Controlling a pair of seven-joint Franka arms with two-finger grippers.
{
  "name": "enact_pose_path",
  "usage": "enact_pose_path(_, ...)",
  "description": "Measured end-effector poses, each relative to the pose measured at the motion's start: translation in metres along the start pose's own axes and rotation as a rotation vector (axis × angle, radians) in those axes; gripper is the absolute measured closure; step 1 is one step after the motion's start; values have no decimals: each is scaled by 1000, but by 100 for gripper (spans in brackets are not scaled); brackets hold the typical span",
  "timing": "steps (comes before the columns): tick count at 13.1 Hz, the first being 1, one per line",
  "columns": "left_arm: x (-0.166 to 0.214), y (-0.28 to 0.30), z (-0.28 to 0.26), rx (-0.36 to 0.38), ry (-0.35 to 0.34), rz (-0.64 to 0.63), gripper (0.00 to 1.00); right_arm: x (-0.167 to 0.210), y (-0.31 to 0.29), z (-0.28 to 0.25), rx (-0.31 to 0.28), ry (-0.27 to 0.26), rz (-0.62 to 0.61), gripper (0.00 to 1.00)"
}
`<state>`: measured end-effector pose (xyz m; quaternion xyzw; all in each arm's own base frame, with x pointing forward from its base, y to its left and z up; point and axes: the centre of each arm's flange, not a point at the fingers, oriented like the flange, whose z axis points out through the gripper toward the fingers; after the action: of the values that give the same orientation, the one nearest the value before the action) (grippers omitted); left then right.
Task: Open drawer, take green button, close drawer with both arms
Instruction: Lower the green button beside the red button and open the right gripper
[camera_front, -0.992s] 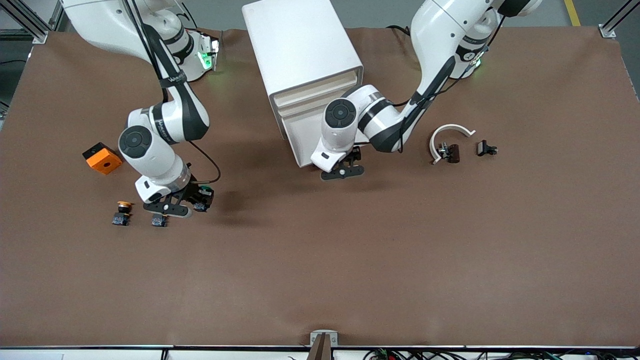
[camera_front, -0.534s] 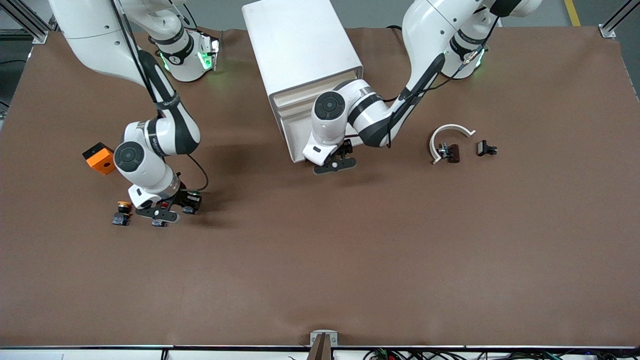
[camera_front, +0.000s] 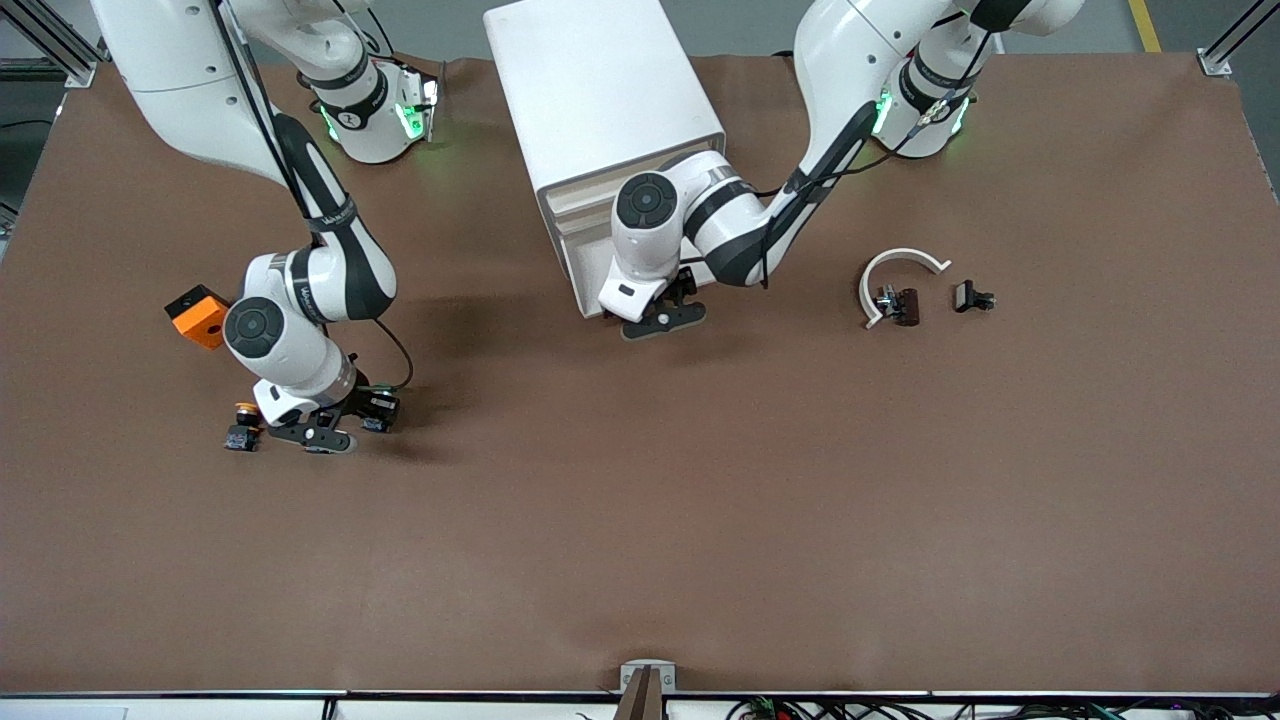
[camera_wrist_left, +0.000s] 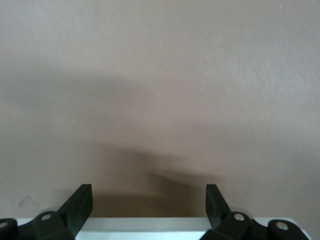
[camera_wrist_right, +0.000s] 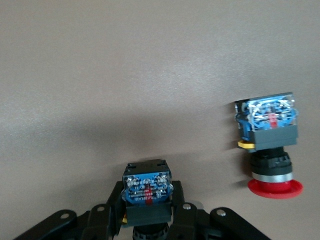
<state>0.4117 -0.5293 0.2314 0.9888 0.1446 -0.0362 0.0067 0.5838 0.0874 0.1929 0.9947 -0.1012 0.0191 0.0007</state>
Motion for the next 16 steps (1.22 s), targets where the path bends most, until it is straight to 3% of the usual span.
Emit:
enact_pose_path(5,-44,17,3,-9,-45,-13,0,-7,-22,6,-1,-7,-13,59)
enact_pose_path(16,-55,21,9,-23,-149,-91,0,-3,-35,-1,1,14,49,59)
